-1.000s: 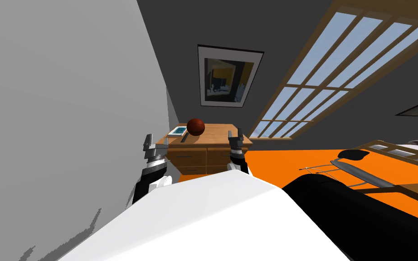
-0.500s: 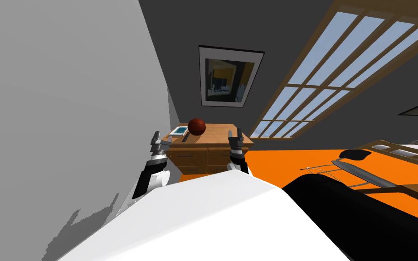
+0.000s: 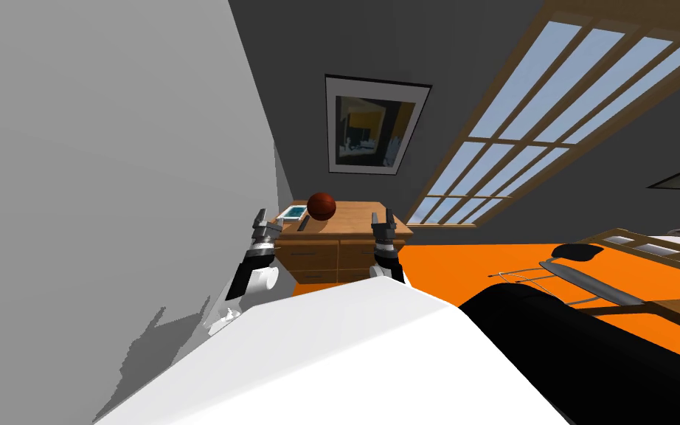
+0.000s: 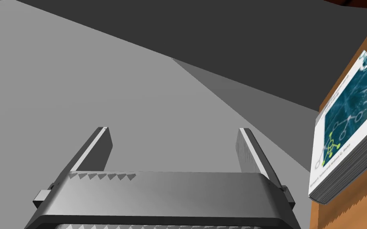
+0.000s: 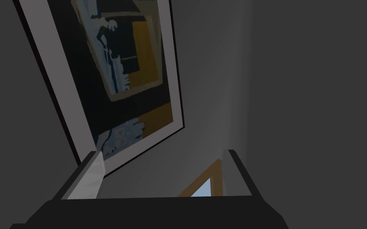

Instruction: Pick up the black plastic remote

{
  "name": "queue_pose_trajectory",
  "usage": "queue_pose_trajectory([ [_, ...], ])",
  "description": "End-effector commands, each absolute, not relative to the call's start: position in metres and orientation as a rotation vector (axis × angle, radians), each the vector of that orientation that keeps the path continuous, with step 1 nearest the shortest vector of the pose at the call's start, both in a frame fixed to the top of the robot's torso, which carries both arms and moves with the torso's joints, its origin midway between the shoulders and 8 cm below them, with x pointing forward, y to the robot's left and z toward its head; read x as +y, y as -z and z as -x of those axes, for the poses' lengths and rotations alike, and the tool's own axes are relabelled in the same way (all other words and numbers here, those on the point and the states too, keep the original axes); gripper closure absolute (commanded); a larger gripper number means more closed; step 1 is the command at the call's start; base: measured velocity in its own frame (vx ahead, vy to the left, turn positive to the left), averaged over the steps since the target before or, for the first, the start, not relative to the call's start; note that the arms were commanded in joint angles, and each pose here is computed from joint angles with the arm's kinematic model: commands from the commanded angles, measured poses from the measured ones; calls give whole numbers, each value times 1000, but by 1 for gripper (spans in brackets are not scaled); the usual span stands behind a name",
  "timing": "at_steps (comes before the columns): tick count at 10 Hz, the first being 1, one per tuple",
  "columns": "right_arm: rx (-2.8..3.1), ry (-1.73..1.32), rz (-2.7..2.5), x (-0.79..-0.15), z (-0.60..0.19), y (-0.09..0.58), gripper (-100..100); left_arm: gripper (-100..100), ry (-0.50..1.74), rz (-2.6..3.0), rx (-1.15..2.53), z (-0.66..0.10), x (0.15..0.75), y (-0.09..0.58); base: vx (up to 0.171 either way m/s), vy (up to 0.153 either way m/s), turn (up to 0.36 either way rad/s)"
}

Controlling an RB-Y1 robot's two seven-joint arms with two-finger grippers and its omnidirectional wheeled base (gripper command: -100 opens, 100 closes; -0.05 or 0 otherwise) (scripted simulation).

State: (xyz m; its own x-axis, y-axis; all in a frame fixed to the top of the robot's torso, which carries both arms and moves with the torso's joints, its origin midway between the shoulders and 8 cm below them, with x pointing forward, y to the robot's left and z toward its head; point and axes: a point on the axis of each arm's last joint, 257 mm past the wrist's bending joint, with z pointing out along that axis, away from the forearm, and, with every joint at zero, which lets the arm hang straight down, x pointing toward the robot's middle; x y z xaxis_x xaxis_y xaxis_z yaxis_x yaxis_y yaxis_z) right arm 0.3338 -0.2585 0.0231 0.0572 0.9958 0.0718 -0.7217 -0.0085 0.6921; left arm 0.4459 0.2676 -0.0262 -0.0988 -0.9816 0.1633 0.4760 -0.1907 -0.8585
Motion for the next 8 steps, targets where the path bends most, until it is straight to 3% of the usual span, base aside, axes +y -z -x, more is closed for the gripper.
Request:
queue_pose_trajectory([
  [1, 525, -1459, -666, -258, -334, -23, 0, -100, 1589, 976, 788, -464, 272, 35, -3, 17, 3],
  [8, 525, -1459, -666, -258, -334, -23, 0, -100, 1655, 1104, 799, -527, 273, 32, -3, 15, -1],
])
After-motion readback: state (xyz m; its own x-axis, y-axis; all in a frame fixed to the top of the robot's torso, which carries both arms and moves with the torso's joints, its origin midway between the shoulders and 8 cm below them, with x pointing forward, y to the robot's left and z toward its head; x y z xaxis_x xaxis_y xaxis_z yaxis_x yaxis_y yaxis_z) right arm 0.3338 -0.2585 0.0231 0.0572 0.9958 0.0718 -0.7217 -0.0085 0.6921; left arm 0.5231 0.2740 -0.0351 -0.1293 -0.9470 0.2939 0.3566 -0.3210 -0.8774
